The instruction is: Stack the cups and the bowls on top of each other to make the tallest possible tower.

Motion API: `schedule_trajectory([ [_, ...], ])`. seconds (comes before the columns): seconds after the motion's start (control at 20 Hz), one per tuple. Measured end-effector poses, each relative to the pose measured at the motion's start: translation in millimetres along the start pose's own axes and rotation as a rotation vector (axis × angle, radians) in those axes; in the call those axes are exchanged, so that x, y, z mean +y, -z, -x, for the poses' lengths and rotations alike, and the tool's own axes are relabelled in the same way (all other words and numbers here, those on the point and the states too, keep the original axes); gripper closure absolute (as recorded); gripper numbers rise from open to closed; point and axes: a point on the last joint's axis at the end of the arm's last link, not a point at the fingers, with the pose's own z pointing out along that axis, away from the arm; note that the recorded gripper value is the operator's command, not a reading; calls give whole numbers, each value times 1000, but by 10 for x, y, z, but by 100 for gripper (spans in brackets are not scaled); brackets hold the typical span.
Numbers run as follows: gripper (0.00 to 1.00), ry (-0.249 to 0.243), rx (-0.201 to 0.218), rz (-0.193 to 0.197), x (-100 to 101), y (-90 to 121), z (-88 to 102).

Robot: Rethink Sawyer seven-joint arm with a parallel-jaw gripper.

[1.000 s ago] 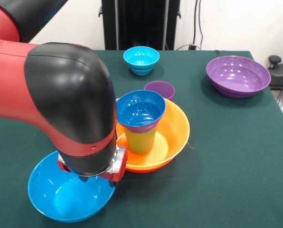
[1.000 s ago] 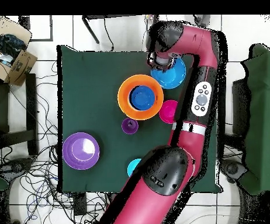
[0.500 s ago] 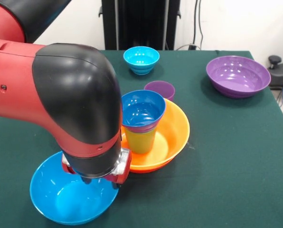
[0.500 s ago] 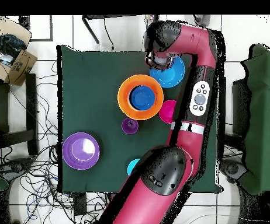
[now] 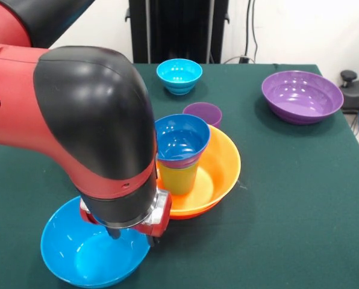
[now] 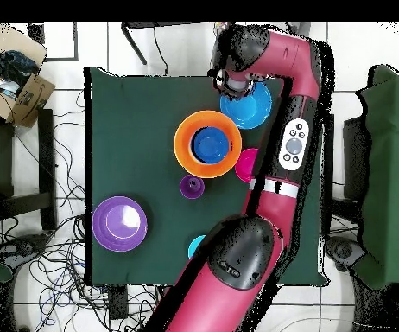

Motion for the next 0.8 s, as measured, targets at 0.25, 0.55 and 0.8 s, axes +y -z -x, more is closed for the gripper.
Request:
schedule_trajectory([
  [0.25,0,-9,-21,15,71,71,57],
  [0.55,0,-9,-35,19,149,104,93],
  [0.8,0,-8,-38,3,177,82,103],
])
